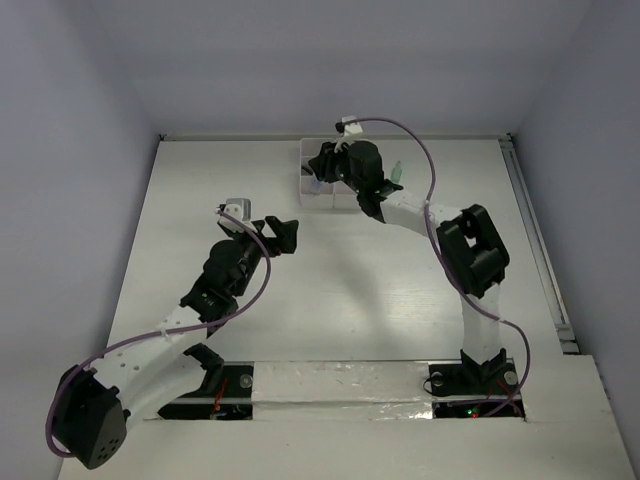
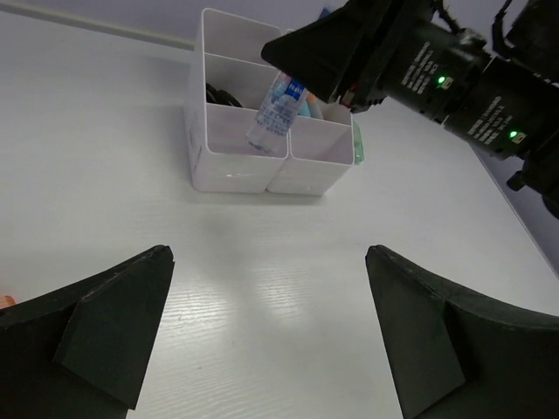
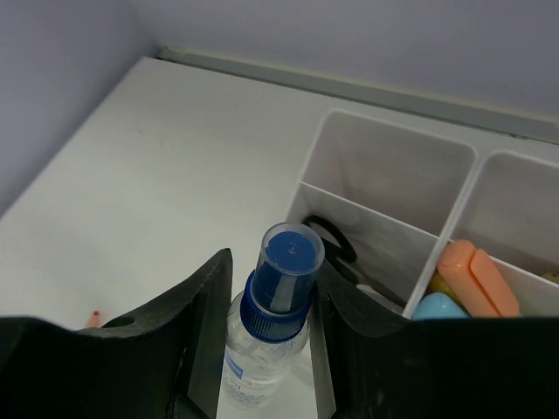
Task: Sort the stationery into containers
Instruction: Place the stationery in the storage box.
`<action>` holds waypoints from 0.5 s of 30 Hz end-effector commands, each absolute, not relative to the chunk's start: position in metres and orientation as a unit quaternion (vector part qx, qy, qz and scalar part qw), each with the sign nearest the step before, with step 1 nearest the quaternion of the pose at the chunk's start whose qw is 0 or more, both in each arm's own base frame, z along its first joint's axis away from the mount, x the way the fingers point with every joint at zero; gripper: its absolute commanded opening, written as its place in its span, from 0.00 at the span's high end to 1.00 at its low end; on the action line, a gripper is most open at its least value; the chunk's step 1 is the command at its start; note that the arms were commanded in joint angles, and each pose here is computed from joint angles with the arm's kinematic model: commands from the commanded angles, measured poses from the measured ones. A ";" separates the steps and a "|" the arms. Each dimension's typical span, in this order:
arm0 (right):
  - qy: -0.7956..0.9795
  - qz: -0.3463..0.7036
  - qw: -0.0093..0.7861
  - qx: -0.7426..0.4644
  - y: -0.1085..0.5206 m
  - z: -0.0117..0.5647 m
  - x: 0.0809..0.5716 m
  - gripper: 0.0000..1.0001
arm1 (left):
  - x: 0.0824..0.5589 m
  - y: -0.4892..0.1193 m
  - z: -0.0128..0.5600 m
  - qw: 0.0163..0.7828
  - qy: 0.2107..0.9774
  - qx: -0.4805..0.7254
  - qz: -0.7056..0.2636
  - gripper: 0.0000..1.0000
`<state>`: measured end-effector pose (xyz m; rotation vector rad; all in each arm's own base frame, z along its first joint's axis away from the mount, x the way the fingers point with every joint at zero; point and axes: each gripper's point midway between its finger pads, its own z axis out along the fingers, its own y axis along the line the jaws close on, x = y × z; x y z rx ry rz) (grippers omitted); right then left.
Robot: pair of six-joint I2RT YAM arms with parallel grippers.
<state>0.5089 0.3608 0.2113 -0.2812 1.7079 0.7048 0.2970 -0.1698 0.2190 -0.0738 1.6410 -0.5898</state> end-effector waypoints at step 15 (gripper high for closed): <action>0.652 0.206 0.719 -0.124 0.343 0.242 0.555 1.00 | 0.301 -0.166 0.220 0.662 0.707 -0.032 -0.248 0.08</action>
